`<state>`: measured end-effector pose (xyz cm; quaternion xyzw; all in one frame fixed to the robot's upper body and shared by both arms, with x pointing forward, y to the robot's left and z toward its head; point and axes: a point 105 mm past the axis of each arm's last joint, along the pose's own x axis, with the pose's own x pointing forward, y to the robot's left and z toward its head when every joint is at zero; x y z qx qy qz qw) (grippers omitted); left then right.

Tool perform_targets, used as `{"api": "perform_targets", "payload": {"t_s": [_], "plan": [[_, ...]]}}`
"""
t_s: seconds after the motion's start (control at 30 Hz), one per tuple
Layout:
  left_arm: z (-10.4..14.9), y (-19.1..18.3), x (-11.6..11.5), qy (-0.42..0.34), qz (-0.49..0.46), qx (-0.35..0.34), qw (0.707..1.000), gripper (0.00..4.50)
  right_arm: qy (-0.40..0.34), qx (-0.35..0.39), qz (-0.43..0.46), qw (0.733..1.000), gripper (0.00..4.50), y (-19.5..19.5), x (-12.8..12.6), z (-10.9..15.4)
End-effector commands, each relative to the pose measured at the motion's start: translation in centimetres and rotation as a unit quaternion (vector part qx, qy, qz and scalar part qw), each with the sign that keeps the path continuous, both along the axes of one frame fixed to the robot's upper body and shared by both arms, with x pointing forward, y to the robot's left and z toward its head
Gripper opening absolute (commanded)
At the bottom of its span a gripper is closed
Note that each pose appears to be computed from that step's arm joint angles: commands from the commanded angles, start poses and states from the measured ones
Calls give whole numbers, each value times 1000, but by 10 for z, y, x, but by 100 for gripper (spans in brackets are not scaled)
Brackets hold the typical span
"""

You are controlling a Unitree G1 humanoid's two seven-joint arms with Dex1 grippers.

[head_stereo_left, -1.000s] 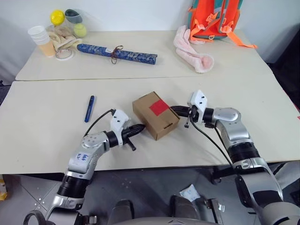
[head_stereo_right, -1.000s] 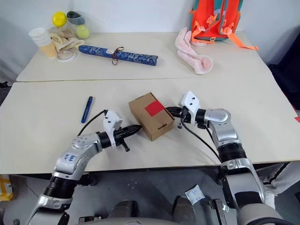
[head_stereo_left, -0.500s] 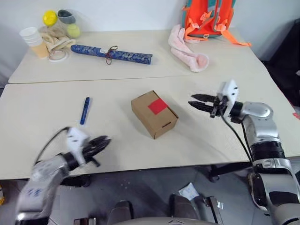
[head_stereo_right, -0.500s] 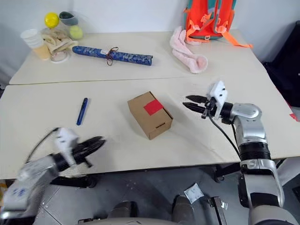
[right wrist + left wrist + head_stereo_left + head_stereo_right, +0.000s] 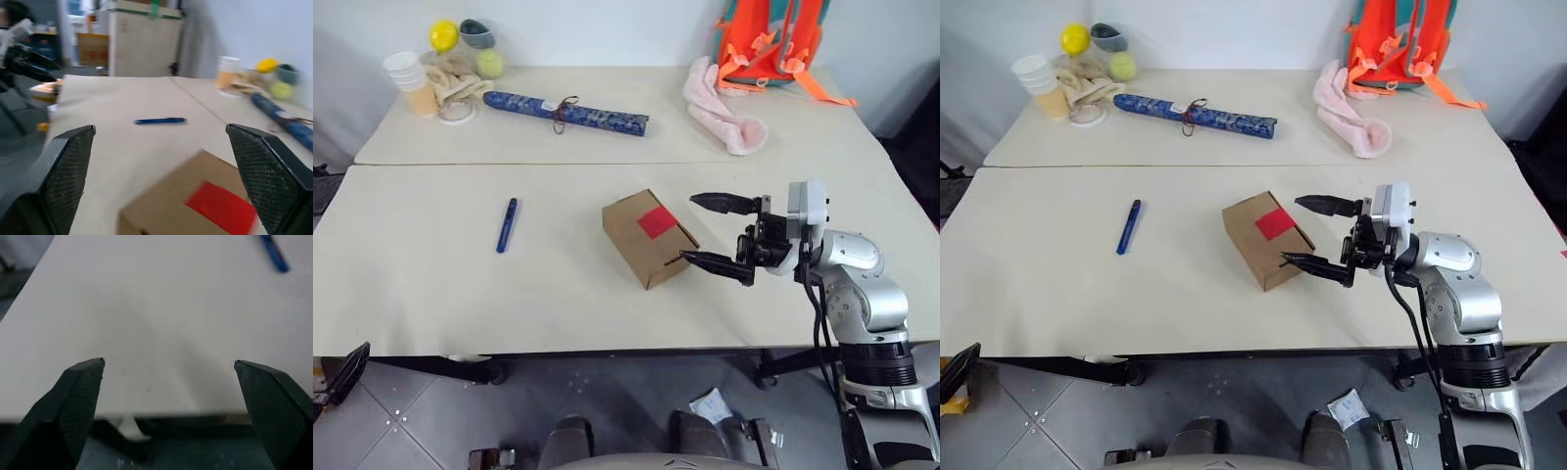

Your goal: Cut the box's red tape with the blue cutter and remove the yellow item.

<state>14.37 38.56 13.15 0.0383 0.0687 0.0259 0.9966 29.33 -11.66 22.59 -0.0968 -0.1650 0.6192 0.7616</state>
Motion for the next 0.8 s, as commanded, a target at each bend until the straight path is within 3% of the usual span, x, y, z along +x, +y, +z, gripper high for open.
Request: {"api": "perform_targets", "payload": {"t_s": [0.03, 0.07, 0.2, 0.4, 0.6, 0.8], "plan": [[21, -20, 14, -36, -39, -7, 999, 449, -41, -16, 8, 999, 450, -3, -5, 11], [23, -31, 21, -40, -58, -14, 997, 449, -43, -20, 7, 999, 450, -4, -5, 11], [29, -81, 83, -44, -69, -17, 996, 449, -52, -33, -1, 998, 450, -9, 0, 16], [28, -119, 153, -26, -32, -109, 993, 449, -46, -38, 14, 998, 450, -5, -1, 13], [8, -130, 198, 29, -6, -110, 993, 449, -47, -40, 14, 998, 450, -3, 1, 13], [-2, -136, 225, 50, 5, -98, 994, 449, -40, -16, 9, 999, 450, 0, 1, 18]]}}
